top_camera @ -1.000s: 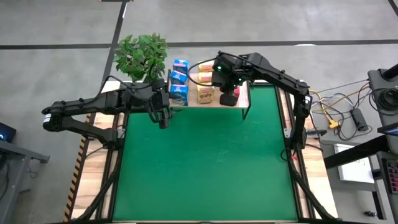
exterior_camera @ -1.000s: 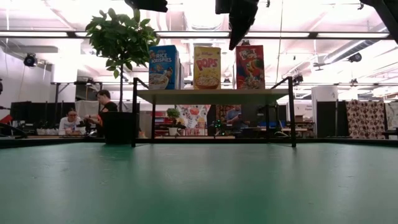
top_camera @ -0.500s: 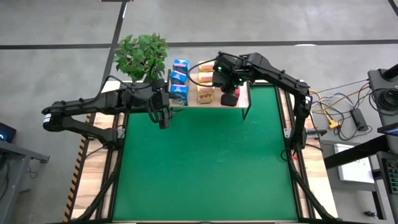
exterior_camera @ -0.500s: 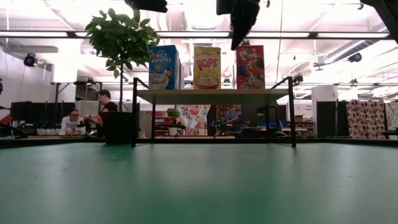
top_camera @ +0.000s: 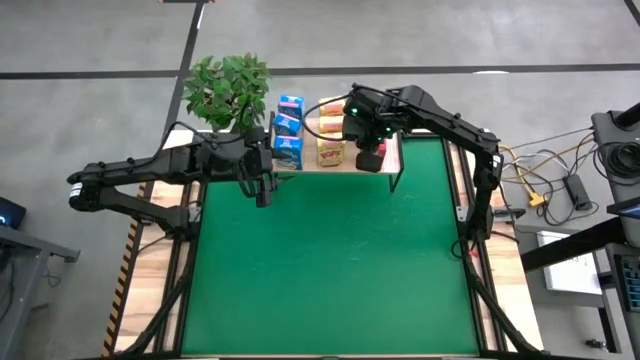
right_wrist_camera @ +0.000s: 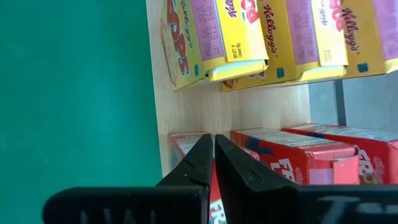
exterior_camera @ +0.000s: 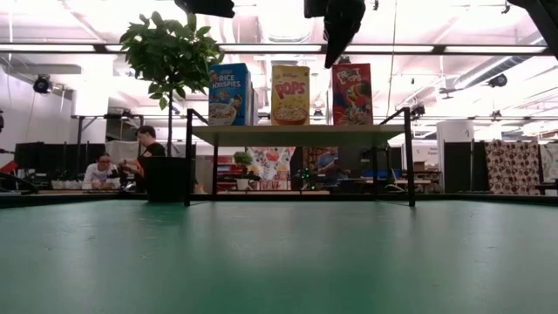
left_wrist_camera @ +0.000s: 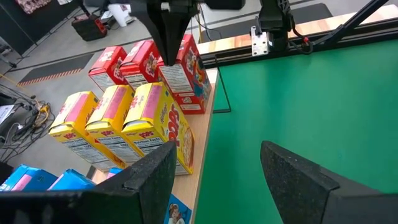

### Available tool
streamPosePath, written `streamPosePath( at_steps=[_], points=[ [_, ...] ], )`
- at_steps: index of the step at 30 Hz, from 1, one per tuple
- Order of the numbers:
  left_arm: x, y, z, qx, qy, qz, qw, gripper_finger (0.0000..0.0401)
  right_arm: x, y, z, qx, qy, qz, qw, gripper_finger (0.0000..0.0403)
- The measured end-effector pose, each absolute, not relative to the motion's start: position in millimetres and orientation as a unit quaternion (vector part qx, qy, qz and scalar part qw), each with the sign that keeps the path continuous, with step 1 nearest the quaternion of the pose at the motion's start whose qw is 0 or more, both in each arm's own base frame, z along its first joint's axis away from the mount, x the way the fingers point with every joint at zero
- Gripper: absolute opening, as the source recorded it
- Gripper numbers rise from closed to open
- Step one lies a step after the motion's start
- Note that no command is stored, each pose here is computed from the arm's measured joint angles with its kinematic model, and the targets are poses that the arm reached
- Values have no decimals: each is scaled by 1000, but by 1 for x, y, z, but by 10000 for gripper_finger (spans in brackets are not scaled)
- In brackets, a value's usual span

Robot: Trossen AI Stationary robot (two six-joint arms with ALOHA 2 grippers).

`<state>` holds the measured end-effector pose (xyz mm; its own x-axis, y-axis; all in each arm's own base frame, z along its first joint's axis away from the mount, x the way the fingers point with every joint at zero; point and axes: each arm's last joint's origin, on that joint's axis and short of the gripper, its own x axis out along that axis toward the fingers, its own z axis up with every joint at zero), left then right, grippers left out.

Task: Stack cereal on shelf
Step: Put the red cereal box on the shelf

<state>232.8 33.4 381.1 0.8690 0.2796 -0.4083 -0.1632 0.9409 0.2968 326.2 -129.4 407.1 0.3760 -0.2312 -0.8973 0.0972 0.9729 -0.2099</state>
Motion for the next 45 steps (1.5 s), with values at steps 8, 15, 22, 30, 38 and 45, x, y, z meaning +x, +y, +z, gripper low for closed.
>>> streamPosePath(
  at_steps=[8, 15, 22, 30, 38, 45],
  points=[
    [233, 33, 381, 140, 231, 113, 956, 217, 324, -127, 427, -87, 485, -112, 863, 9],
    [253, 36, 371, 156, 238, 108, 953, 204, 329, -129, 434, -118, 447, -112, 879, 9],
    [277, 42, 361, 189, 230, 109, 948, 141, 333, -130, 431, -130, 443, -107, 880, 9],
    [285, 52, 354, 200, 238, 118, 943, 21, 342, -133, 420, -136, 435, -105, 884, 9],
    [284, 52, 355, 198, 238, 120, 943, 10, 348, -136, 403, -140, 450, -97, 877, 9],
    [284, 52, 355, 198, 238, 120, 943, 1, 348, -136, 398, -139, 457, -96, 874, 9]
  ],
)
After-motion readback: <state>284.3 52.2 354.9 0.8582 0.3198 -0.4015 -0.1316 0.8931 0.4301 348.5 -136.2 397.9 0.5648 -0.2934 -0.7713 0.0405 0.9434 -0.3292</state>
